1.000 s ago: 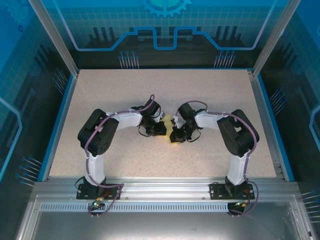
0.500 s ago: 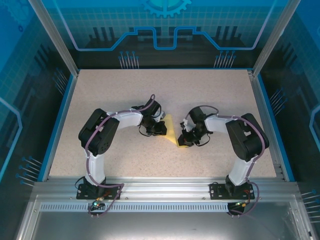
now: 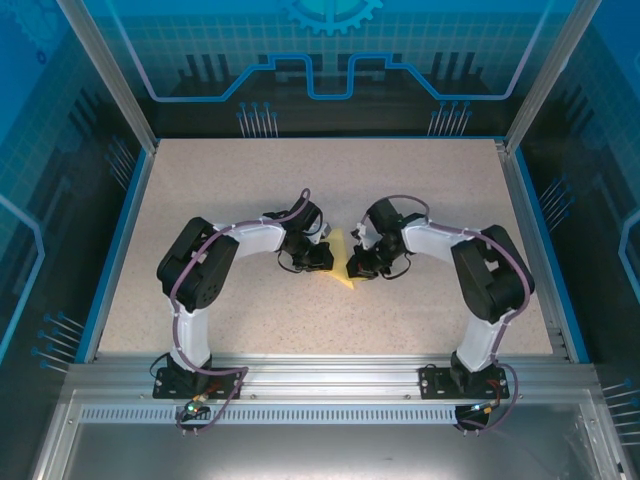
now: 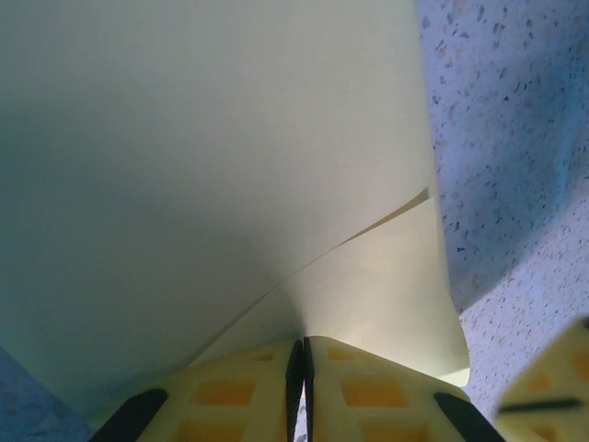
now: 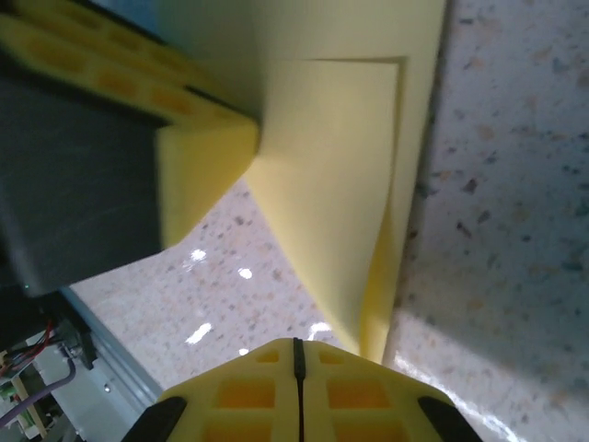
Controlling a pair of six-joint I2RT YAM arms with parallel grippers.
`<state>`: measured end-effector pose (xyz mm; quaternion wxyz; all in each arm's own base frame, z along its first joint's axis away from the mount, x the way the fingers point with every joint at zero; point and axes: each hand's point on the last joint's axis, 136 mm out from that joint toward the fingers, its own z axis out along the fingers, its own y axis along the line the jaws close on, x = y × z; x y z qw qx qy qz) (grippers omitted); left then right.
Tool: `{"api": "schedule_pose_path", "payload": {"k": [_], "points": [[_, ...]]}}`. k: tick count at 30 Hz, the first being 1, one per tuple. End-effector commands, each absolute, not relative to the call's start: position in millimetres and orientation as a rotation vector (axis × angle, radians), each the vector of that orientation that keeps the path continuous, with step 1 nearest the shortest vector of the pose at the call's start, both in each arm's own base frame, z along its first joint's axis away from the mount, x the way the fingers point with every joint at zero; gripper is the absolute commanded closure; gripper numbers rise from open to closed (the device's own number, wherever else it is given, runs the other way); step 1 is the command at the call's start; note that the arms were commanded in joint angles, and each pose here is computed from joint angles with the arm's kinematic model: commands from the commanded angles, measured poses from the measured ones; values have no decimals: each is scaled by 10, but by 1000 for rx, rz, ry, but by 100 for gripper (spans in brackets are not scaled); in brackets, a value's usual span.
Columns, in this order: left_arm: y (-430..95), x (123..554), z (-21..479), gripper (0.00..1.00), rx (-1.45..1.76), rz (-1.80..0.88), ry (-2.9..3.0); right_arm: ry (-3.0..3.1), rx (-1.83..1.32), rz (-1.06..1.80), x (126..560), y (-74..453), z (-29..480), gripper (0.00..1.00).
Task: Fold a paper plane with a square sheet of paper (fold left side to right side)
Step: Third fold the triangle at the center of the table.
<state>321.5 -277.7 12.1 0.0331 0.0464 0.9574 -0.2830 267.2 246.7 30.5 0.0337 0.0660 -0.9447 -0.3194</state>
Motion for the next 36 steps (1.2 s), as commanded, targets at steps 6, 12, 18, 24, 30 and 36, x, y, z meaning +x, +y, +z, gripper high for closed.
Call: {"api": "schedule_pose_path", "payload": {"k": [6,12,18,24,30,36], "points": [[-2648,3273,65,83,124,-751,2956,-2866,148,-788,2495,2322,-64,94],[-2837,3206,330,82,153,-887,2904,-2860,121,-690,2377,2159,-242,94],[-2981,3080,431,83,149,-979,2903,-2872,125,-672,2401,2146,-250,95],[-3077,3007,339,84,121,-1025,2936,-2872,122,-665,2404,2136,-266,95],[-3185,2973,224,85,116,-1057,2965,-2867,117,-666,2387,2133,-281,95],[-3130,2972,55,86,86,-993,3005,-2868,115,-650,2379,2116,-290,96]]}}
